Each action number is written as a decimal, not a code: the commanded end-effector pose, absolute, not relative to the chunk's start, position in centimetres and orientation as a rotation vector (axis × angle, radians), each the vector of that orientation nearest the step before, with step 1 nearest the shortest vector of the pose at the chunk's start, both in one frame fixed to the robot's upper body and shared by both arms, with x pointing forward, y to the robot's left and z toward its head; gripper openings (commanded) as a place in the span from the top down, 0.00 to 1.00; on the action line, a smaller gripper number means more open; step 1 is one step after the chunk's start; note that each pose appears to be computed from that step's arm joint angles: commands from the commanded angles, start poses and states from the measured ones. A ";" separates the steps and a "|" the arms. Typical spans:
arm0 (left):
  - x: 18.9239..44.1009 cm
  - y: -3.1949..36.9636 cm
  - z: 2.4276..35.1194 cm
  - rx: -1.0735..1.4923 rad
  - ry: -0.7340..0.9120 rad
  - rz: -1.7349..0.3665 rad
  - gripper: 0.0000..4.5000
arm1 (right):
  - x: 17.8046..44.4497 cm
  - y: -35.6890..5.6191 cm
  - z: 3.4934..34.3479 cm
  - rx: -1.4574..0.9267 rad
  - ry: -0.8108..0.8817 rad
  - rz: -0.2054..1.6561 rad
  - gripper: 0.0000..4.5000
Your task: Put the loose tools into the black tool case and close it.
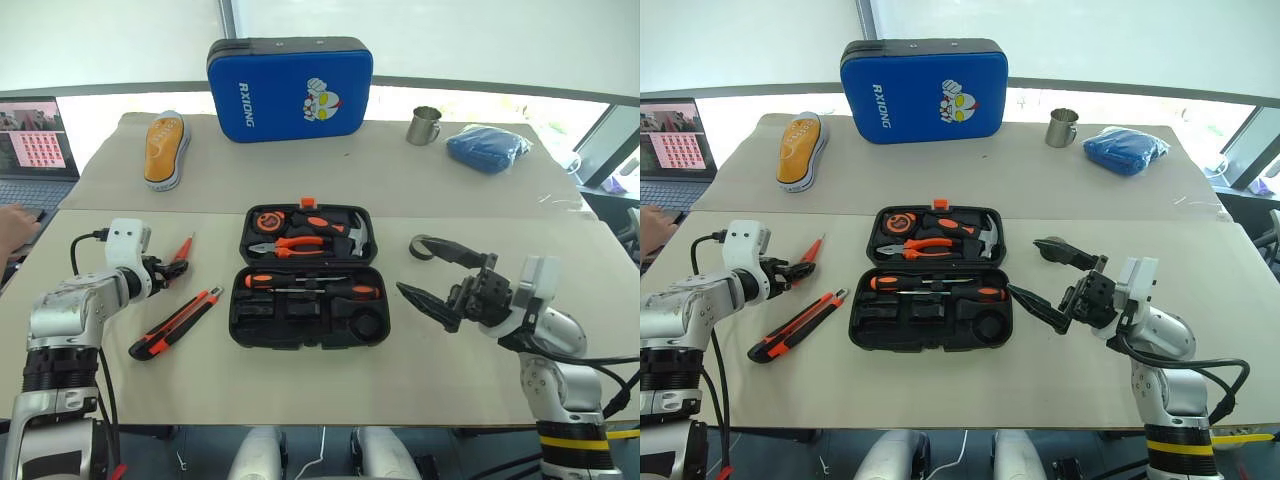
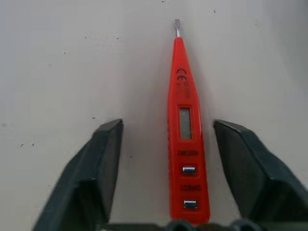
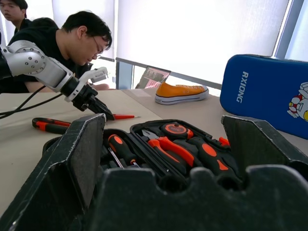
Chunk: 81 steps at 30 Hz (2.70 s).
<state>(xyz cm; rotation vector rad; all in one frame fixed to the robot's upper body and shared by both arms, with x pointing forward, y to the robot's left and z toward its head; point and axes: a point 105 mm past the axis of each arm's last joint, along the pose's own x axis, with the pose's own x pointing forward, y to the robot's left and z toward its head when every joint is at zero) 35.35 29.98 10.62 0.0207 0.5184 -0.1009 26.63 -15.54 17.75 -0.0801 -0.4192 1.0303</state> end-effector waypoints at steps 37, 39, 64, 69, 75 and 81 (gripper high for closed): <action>30.9 15.5 12.5 0.824 0.315 -1.298 0.89 | 22.8 -13.5 17.9 -0.109 -0.257 1.196 0.00; 30.9 14.8 13.0 0.767 0.301 -1.299 0.89 | 22.7 -13.6 17.7 -0.088 -0.249 1.201 0.00; 30.4 15.5 11.1 0.991 0.452 -1.333 0.89 | 22.5 -14.4 16.3 -0.018 -0.163 1.166 0.00; 30.3 14.8 10.4 0.887 0.469 -1.335 0.78 | 22.6 -14.3 16.2 -0.016 -0.158 1.172 0.00; 30.6 14.0 13.7 0.763 0.249 -1.353 0.30 | 22.5 -14.3 16.0 -0.008 -0.152 1.178 0.00; 29.8 13.6 17.7 0.577 0.013 -1.412 0.06 | 22.3 -14.5 15.6 0.004 -0.132 1.184 0.00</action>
